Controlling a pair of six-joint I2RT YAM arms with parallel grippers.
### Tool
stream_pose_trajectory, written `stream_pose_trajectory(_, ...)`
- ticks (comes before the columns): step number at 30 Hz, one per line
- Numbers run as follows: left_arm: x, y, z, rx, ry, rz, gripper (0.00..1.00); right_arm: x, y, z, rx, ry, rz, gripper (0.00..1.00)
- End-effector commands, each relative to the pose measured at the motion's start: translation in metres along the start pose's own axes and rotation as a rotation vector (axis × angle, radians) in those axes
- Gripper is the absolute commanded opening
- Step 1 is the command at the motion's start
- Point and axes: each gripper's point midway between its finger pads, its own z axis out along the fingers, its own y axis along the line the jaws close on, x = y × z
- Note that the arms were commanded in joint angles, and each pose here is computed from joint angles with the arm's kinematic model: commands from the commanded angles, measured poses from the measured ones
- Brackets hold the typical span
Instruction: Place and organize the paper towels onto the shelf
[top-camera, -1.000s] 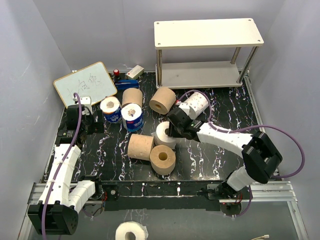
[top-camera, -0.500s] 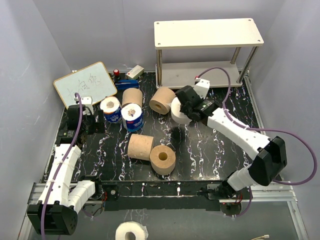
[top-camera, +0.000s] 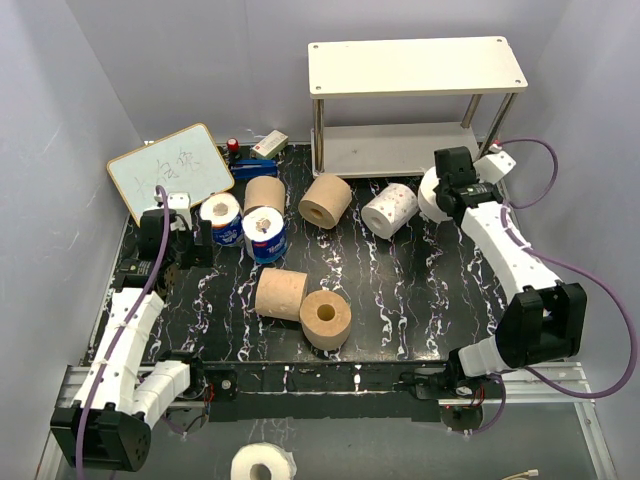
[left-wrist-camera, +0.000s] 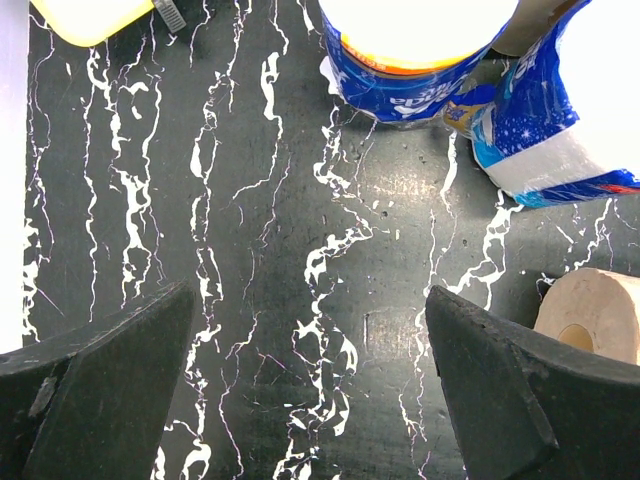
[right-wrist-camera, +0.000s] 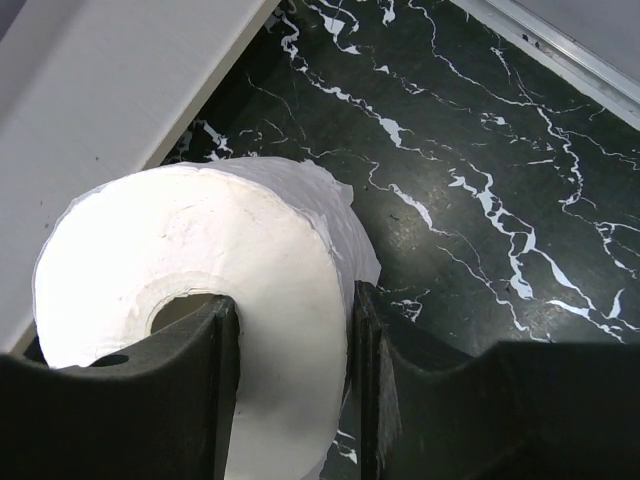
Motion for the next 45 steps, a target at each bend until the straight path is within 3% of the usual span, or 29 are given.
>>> stream_pose_trajectory(1, -0.002, 0.0, -0.005, -0.011, -0.02, 0.008, 0.98, -0.04, 0.024, -0.001, -0.087, -0.14, 0.245, 0.0)
stream_pose_trajectory(7, -0.004, -0.003, -0.006, -0.013, -0.031, 0.022, 0.98, -0.046, 0.048, 0.02, -0.186, -0.193, 0.452, 0.0)
stream_pose_trajectory(15, -0.007, -0.007, -0.007, -0.02, -0.051, 0.039, 0.98, -0.056, 0.057, 0.045, -0.158, -0.262, 0.613, 0.0)
stream_pose_trajectory(36, -0.005, -0.021, 0.001, -0.048, -0.063, 0.144, 0.98, -0.094, 0.1, 0.14, -0.154, -0.234, 0.687, 0.0)
stream_pose_trajectory(45, -0.005, -0.025, 0.001, -0.038, -0.073, 0.166, 0.98, -0.081, 0.113, 0.163, -0.159, -0.155, 0.707, 0.0)
